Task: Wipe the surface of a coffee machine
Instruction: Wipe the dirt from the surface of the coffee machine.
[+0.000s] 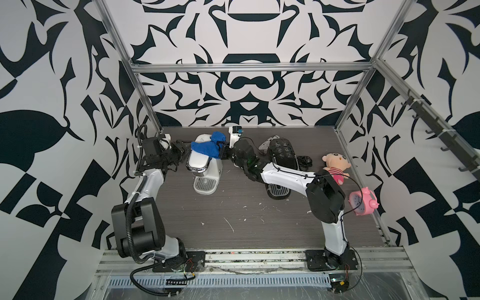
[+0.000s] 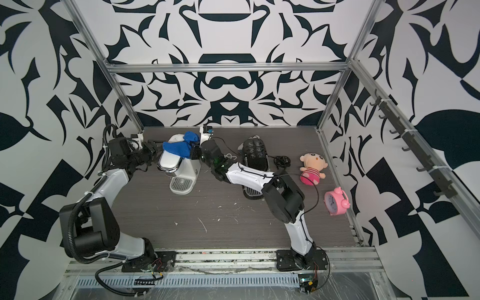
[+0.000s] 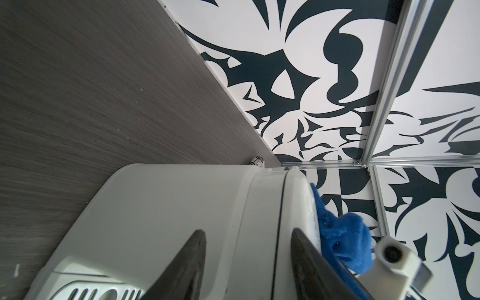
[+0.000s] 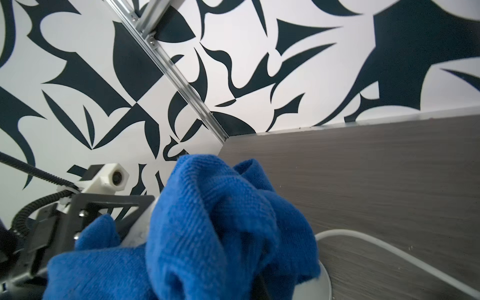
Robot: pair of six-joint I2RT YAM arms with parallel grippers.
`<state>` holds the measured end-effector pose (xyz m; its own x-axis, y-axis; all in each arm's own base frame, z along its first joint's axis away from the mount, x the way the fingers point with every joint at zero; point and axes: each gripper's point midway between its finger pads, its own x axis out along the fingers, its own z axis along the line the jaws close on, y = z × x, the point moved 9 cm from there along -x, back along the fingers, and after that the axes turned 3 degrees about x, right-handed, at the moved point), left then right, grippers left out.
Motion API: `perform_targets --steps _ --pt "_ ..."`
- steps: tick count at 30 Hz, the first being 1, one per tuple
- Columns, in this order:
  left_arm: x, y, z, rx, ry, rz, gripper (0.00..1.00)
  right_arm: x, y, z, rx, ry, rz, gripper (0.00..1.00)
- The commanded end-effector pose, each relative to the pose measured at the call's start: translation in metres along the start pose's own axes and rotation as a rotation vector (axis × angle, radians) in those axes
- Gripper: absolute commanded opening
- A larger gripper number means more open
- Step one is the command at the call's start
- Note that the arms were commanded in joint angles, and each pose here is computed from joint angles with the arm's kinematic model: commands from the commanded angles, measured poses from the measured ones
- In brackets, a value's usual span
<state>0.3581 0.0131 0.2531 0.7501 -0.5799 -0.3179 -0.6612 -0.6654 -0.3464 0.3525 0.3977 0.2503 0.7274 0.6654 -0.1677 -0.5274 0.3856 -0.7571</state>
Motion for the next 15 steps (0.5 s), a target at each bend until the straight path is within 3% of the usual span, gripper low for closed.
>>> perform_targets --steps 1,11,15 --pt "0.007 0.008 -0.006 0.014 0.047 0.045 0.56 0.0 0.047 -0.023 0.062 -0.012 0.108 0.0" --pt "0.006 0.012 -0.006 0.013 0.048 0.05 0.56 0.007 0.073 -0.046 0.087 -0.011 0.122 0.0" --pt "0.004 0.012 -0.009 0.02 0.055 0.049 0.56 0.006 0.063 -0.042 0.071 0.024 0.147 0.0"
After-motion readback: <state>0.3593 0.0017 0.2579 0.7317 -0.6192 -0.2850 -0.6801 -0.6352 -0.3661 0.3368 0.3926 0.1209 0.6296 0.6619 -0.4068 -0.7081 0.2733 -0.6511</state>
